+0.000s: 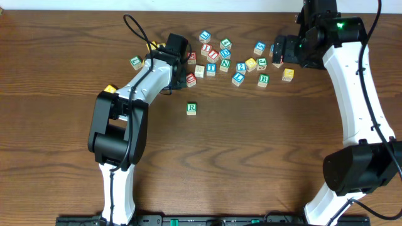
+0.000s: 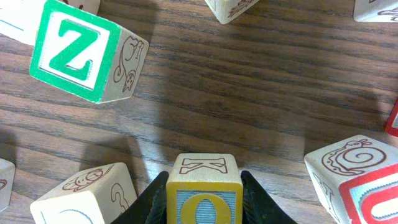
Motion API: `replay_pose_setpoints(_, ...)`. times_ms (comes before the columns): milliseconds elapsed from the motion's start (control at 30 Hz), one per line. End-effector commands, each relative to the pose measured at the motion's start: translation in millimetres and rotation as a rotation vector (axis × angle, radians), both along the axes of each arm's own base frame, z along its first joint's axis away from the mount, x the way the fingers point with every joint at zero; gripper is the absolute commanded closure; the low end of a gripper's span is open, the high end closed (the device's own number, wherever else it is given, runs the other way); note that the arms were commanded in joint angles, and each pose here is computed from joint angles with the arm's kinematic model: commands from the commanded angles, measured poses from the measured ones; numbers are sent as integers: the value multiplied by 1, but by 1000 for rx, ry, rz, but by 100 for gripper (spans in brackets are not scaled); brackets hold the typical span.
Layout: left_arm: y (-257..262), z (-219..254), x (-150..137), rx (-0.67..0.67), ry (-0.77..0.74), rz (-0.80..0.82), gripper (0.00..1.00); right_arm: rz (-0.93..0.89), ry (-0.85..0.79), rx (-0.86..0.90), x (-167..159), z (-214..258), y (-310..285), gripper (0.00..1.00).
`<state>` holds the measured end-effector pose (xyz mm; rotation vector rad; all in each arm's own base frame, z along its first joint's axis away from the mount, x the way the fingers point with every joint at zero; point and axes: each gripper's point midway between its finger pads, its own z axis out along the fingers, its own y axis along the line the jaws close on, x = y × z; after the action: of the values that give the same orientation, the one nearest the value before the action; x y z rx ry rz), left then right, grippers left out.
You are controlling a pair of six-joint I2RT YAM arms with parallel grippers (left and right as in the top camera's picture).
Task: Spell out ROBOT
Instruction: 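Place the O block to the right of the R block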
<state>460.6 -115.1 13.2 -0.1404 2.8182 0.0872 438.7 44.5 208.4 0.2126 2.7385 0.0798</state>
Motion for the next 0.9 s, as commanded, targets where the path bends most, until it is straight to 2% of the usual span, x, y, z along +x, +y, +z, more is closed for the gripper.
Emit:
replay_pose_setpoints(0,1,-2,-5,10,23,-2,76,13,14,-10,-1,-5,1,1)
replay_pose_setpoints(200,-3,35,-4,-5,-18,-12,76,12,9,-10,0,-4,1,1)
replay_pose_setpoints(433,-49,75,-25,-133,-34,-111,76,12,10,-9,0,-4,1,1)
replay_pose_setpoints(667,-91,60,-69,-145,88,-149,76,12,19,-11,-2,-5,1,1)
replay_pose_setpoints(867,-120,43,-97,-131,121,-192,76,12,21,-10,-3,-5,1,1)
